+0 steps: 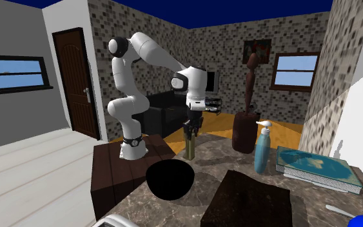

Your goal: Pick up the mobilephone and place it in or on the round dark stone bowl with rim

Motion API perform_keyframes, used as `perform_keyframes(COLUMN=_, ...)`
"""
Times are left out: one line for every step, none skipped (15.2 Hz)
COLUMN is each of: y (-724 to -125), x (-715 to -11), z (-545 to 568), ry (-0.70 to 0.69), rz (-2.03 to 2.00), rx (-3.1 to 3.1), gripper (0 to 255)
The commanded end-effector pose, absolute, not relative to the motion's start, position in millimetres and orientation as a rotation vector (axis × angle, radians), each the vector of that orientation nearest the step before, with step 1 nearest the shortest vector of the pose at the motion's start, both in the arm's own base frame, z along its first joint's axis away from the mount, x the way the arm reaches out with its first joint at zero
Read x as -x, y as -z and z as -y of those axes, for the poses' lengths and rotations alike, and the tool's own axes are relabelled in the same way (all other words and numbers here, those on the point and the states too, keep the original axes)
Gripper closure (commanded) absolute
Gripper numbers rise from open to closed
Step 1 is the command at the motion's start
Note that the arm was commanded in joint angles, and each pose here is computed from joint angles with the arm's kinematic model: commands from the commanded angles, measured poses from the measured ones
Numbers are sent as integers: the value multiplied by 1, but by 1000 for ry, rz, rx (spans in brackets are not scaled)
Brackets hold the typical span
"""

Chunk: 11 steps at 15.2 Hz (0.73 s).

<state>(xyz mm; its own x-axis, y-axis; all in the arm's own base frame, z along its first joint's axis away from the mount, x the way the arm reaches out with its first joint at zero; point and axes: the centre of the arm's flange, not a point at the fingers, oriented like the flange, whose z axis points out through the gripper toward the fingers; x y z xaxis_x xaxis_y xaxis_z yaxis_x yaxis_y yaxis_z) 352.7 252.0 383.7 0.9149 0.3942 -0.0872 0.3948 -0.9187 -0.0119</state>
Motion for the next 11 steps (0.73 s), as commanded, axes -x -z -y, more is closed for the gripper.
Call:
perform_keyframes(y=-395, x=-351, z=-251, ry=138, rz=-632, rx=-3068, gripper=255)
perform_keyframes(y=-401, x=-351, z=-251, ry=138, rz=-632, rx=-3068, gripper=255)
perform_keyframes(y=-406, x=-351, z=-251, ry=138, rz=-632, rx=-3068, gripper=255)
perform_keyframes(y=-411, x=-351, z=-251, ry=138, rz=-632, rx=-3068, gripper=255)
perform_keyframes(y=-416, x=-351, z=-251, ry=138, rz=-632, rx=-3068, gripper=255)
perform_keyframes(y=-422, x=-351, z=-251, ry=138, rz=-632, rx=-3068, gripper=255)
perform_keyframes(y=-427, x=-351, z=-251, ry=138, rz=-632, rx=-3068, gripper=255)
perform_keyframes(y=-432, x=-351, z=-251, ry=138, rz=-632, rx=-3068, gripper=255)
perform_keyframes(y=-437, x=-351, z=-251, ry=138, rz=-632, rx=-3068, gripper=255)
perform_keyframes(y=-443, x=-351, z=-251, ry=138, rz=-632, rx=-3068, gripper=255)
perform_keyframes(y=-448, x=-351, z=-251, ry=138, rz=-632, rx=-3068, gripper=255)
